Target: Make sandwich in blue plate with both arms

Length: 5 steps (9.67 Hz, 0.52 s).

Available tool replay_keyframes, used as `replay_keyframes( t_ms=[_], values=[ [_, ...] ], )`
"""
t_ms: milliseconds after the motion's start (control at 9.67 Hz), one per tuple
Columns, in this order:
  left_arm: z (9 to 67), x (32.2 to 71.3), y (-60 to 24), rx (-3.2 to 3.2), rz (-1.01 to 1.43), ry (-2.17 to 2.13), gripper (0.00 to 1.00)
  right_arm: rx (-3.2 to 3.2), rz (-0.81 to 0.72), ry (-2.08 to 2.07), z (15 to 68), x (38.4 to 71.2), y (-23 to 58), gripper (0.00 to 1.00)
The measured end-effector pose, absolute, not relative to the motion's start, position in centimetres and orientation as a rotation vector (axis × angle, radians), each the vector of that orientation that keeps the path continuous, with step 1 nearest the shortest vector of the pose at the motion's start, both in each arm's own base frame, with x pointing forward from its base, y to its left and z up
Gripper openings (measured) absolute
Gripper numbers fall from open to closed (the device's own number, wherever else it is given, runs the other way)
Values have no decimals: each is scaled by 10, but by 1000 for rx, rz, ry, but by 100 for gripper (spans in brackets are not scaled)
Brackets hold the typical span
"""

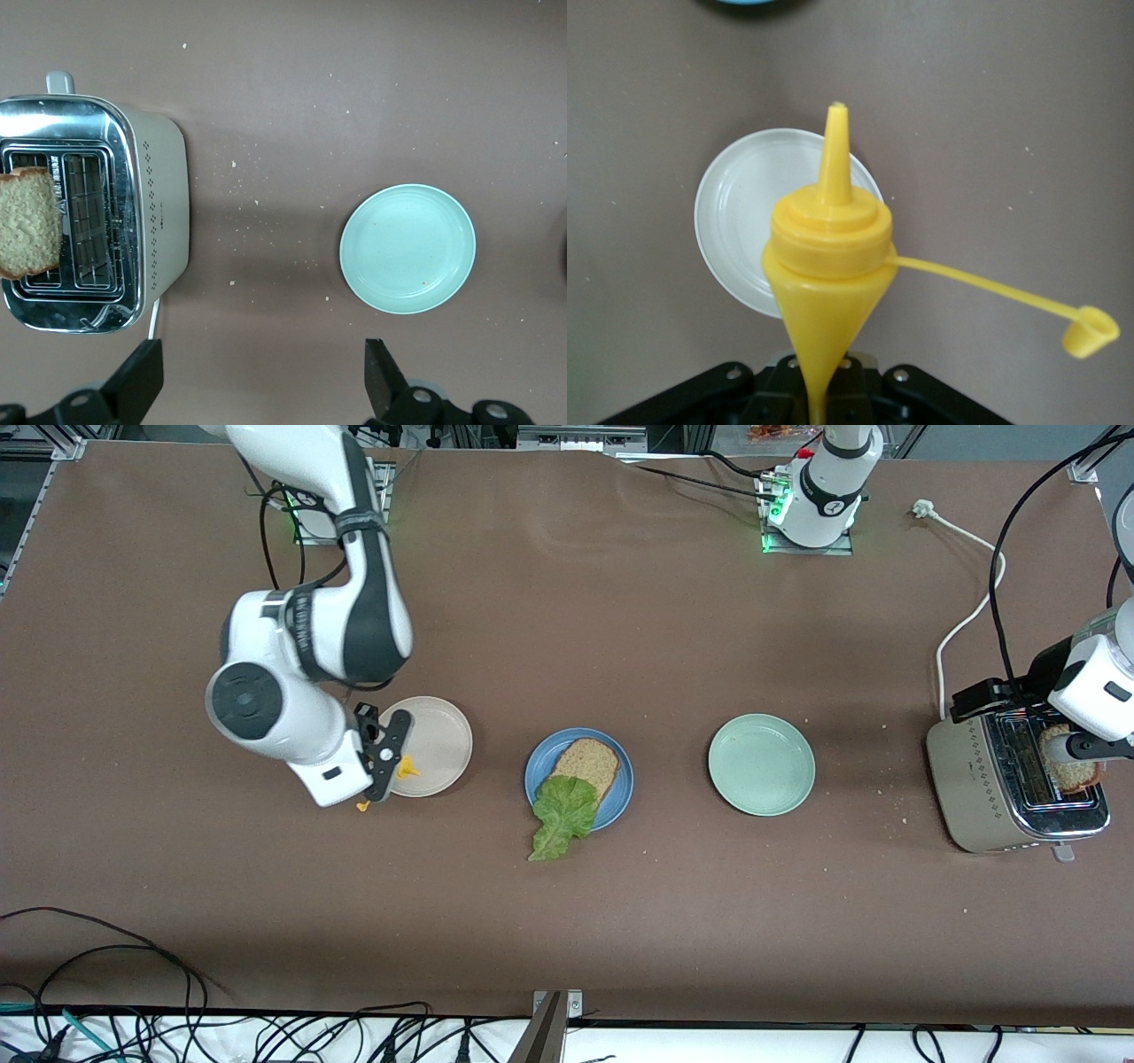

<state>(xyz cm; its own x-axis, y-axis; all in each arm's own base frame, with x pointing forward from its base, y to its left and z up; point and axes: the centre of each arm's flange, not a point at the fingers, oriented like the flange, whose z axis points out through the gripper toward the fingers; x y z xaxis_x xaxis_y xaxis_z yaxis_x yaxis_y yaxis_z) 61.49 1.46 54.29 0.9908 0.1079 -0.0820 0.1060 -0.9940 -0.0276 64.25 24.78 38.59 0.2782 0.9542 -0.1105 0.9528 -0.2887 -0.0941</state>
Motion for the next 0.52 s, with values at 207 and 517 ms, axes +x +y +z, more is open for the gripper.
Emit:
replay_keyframes(
  t_ms=[207,517],
  values=[
    [543,615,15,-3112,129,-163,100,-2606,306,-1959,395,623,296,4],
    [547,616,15,-3113,117,-164,100,-2758,416,-2097,395,592,349,4]
  ],
)
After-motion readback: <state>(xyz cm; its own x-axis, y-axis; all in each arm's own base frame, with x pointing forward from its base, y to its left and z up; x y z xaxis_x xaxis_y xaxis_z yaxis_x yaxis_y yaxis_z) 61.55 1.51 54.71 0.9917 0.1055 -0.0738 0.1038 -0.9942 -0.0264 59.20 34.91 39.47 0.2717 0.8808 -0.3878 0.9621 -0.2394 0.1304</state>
